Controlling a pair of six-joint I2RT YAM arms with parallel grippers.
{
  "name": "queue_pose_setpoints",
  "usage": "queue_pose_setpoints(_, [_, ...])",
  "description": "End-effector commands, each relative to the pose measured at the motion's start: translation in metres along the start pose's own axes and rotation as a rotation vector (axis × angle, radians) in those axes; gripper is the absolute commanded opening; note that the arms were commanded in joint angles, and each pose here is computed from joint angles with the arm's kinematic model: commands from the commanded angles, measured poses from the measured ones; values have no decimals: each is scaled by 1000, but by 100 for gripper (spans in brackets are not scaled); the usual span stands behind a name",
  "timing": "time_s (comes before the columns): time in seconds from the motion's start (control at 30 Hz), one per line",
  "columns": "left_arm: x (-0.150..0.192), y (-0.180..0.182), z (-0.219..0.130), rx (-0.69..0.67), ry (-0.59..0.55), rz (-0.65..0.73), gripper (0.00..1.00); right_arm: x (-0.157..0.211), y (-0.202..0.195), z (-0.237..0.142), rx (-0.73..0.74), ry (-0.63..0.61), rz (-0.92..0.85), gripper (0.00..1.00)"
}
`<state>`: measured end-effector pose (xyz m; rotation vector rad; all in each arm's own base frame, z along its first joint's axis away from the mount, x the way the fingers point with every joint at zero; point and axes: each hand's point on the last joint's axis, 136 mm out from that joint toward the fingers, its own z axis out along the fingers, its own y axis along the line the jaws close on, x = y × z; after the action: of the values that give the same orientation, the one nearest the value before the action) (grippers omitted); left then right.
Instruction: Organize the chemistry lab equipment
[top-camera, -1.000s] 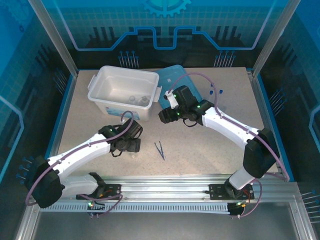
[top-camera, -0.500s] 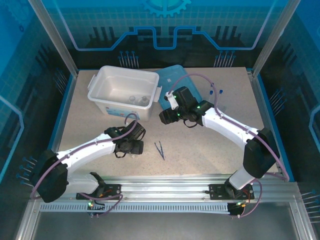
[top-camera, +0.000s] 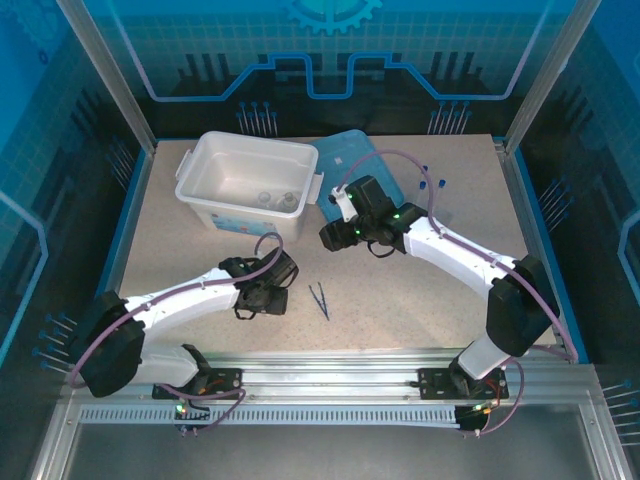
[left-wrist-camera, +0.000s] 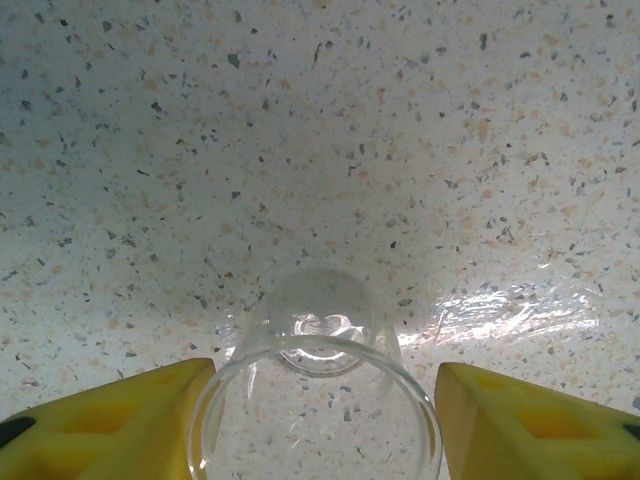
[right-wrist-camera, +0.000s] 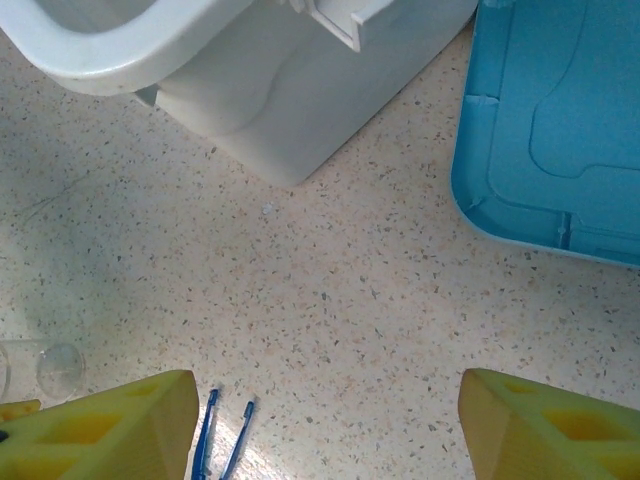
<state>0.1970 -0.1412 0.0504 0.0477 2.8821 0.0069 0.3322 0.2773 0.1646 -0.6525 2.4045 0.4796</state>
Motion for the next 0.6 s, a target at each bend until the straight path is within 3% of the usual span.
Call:
queue_pose_setpoints(0.0, [6,7,0,-48,20,-10,59,-3,4,-6,-3,-20,-11,70])
queue_pose_setpoints(0.37, [-9,8,-20,-62,-31,-2,42,-3,5,-5,-8,-18,-10,69])
queue_pose_setpoints(0.57, [-36,15,-71,-78,-117,40,37,-7,4,-8,-10,-27,-4,69])
